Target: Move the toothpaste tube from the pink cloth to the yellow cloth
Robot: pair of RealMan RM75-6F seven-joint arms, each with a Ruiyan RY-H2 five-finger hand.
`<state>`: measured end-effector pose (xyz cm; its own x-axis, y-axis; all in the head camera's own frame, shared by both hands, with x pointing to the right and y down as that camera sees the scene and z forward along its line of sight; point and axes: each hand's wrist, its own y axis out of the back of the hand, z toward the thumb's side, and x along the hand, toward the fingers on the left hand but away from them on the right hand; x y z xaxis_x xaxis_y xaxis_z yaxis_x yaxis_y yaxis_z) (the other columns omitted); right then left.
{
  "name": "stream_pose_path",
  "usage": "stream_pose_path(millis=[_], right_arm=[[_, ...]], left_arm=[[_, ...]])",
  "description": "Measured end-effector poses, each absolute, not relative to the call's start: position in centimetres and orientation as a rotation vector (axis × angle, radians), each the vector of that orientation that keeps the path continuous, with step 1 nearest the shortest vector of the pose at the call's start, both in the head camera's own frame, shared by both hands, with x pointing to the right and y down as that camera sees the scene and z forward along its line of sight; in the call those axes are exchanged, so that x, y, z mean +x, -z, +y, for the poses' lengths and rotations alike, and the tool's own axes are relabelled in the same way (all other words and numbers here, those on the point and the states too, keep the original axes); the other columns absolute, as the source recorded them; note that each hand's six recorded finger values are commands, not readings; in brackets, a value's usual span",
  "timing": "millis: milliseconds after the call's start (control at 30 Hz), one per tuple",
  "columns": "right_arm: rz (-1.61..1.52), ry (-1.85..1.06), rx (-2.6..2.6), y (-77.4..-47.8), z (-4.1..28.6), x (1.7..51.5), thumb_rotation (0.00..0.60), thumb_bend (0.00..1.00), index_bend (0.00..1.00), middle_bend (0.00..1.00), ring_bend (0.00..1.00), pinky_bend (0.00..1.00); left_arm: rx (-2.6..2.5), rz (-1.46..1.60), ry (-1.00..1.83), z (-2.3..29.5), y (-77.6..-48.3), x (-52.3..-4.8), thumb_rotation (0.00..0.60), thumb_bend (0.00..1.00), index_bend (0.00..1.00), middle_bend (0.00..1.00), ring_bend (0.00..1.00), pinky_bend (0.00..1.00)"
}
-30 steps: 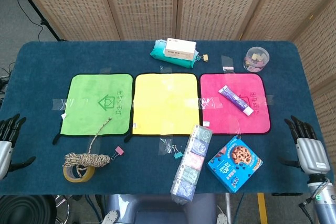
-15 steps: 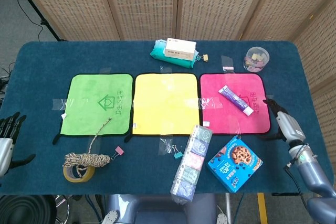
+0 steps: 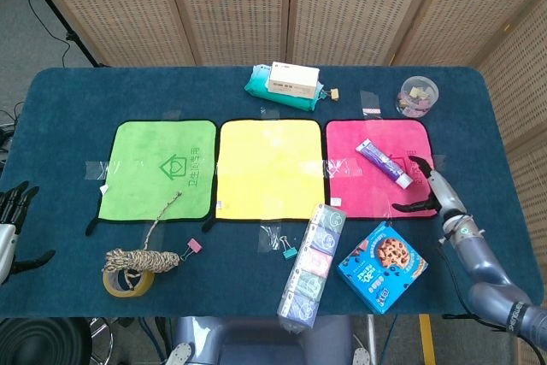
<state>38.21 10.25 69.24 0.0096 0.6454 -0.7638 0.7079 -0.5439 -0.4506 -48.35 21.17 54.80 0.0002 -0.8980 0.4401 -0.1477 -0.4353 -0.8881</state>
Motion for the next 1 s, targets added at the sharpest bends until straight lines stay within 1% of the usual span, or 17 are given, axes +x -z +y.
stream_pose_path(millis=[300,667,1000], right_arm=[[1.424,1.522,2.152,-71.3,10.5,36.0,0.600,0.00,0.00,0.00,0.00,0.00],[1.384,1.438,2.175,-72.2,10.7,32.8,0.600,0.00,0.00,0.00,0.00,0.00],[1.355,1.415,2.205,-73.0,9.8,30.2,0.600,0.00,0.00,0.00,0.00,0.00]], left_arm=[[-1.644,1.110,1.490,21.1,-54.6,-48.5,0.600,0.00,0.00,0.00,0.00,0.00],[-1.654,1.112,1.484,21.2,-54.5,-48.6,0.600,0.00,0.00,0.00,0.00,0.00],[-1.662,1.126,1.481,21.1,-54.3,-48.8,0.600,0.00,0.00,0.00,0.00,0.00]])
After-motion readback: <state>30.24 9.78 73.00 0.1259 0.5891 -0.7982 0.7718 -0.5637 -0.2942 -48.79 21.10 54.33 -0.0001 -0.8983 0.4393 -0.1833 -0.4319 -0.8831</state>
